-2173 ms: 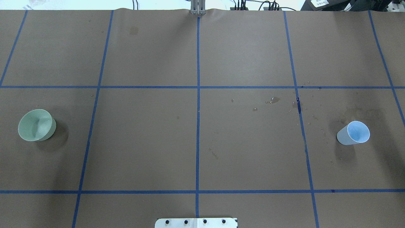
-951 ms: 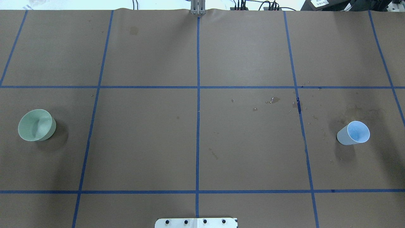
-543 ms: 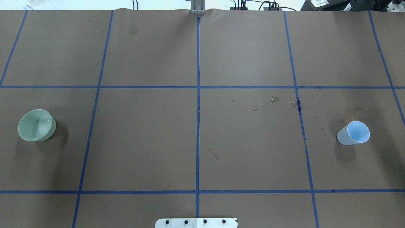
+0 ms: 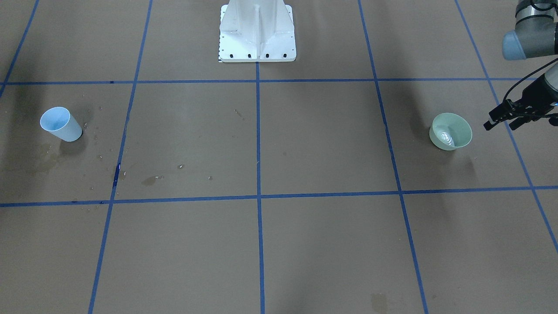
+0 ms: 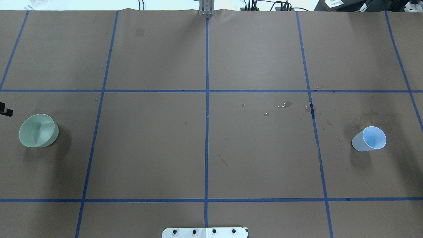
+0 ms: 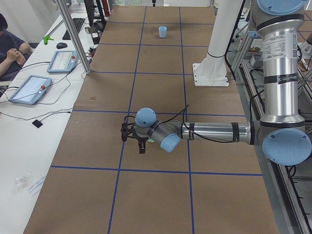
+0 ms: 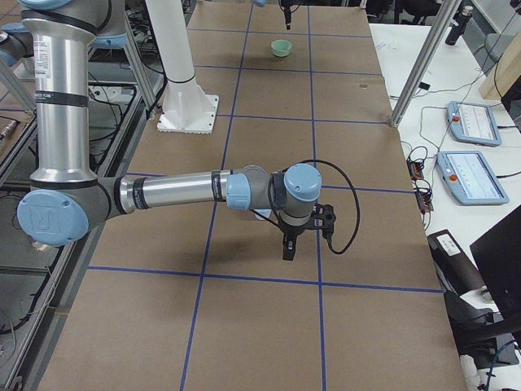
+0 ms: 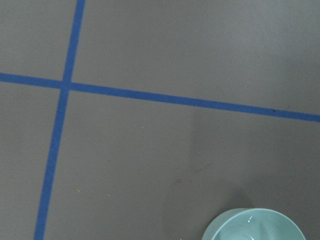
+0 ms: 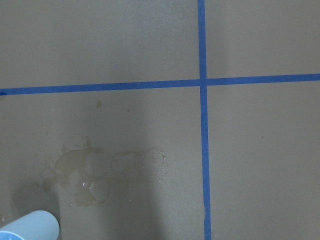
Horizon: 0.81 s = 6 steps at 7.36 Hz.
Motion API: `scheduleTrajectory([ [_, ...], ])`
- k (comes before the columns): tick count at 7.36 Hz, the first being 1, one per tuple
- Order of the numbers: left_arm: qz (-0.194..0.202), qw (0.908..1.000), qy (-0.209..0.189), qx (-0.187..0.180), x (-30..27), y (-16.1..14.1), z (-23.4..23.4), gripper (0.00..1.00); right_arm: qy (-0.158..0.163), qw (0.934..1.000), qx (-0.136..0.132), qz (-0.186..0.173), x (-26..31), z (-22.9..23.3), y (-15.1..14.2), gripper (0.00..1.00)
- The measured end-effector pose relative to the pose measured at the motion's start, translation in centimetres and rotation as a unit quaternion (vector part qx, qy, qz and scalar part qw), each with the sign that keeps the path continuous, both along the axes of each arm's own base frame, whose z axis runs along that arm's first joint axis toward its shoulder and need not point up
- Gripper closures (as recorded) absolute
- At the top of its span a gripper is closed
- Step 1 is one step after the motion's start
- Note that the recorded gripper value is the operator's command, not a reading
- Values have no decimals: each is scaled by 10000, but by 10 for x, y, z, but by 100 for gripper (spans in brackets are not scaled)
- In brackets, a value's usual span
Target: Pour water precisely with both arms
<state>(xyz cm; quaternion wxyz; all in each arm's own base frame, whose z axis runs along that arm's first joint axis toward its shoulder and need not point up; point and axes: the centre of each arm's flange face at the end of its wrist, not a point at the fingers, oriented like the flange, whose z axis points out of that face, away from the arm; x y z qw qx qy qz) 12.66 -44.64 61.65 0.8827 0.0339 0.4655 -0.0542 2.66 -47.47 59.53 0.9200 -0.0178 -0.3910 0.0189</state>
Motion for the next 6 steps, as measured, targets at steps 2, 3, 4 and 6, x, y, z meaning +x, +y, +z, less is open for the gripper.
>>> scheduleTrajectory([
  [2,248,9997,5,-12,24,8,1,0,-7,10000,-4,0,0,-1,0,0],
  [3,362,9993,6,-13,35,11,1,1,-9,10000,-9,3,0,-1,0,0],
  [4,449,9990,5,-13,42,14,1,3,-11,10000,-12,4,0,-1,0,0],
  [6,577,9983,-7,-38,53,19,3,29,-15,10000,-29,4,0,0,1,0],
])
